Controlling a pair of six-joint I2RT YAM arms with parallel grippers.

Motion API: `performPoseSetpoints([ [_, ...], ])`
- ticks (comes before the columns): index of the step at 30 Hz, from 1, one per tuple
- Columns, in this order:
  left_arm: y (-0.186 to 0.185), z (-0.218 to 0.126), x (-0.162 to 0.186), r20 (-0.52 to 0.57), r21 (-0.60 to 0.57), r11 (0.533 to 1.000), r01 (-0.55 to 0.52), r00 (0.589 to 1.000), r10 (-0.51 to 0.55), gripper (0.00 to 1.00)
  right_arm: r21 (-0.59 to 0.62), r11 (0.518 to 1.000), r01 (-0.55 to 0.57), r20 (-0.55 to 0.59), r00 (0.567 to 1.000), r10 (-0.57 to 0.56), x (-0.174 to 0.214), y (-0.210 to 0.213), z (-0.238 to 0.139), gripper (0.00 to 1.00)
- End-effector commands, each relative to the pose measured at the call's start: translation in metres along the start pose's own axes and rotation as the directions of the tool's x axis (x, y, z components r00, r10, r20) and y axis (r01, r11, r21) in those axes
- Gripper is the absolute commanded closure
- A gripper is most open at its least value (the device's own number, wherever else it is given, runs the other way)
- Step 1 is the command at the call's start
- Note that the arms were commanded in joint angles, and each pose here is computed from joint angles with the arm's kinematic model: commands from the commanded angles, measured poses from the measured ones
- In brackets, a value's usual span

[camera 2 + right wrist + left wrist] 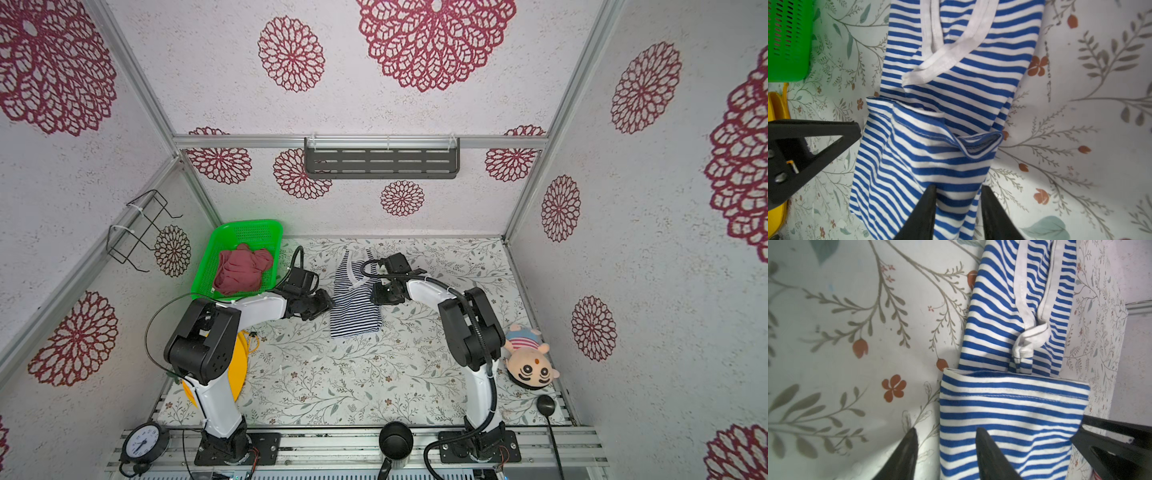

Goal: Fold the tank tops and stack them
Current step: 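Lower the folded hem onto the tank top and open both grippers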

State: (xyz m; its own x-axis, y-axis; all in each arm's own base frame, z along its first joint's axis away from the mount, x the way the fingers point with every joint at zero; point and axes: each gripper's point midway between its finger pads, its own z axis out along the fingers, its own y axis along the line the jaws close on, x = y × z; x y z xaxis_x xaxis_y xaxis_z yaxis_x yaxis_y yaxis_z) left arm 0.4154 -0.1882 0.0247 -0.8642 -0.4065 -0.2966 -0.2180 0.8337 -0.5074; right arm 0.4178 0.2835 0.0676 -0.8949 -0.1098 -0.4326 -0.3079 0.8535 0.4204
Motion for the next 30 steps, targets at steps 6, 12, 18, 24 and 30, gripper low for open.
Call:
performPoseSetpoints([
  [6, -0.019, 0.005, -0.012, 0.024, 0.048, 0.999, -0.003, 1.000, 0.002, 0.80, -0.027, 1.000, 0.010, 0.057, 0.998, -0.008, -0.020, 0.010, -0.012, 0.95],
  [12, -0.032, -0.010, -0.024, 0.067, 0.066, 0.997, -0.031, 0.997, 0.027, 0.92, -0.003, 1.000, 0.029, 0.096, 0.995, -0.028, -0.026, 0.006, -0.025, 1.00],
  [18, -0.027, -0.009, -0.023, 0.057, 0.033, 0.999, -0.036, 0.998, 0.035, 0.88, 0.008, 1.000, 0.006, 0.116, 0.993, -0.007, -0.026, -0.004, -0.025, 1.00],
  [24, -0.020, -0.001, -0.021, 0.048, 0.029, 1.000, -0.010, 0.999, 0.009, 0.58, -0.002, 0.999, -0.036, 0.102, 0.994, 0.036, -0.020, -0.016, -0.008, 1.00],
  [30, -0.013, 0.021, -0.012, 0.010, 0.027, 0.999, 0.025, 1.000, -0.025, 0.60, -0.005, 0.999, -0.041, 0.099, 0.994, 0.042, -0.019, -0.017, -0.004, 1.00],
])
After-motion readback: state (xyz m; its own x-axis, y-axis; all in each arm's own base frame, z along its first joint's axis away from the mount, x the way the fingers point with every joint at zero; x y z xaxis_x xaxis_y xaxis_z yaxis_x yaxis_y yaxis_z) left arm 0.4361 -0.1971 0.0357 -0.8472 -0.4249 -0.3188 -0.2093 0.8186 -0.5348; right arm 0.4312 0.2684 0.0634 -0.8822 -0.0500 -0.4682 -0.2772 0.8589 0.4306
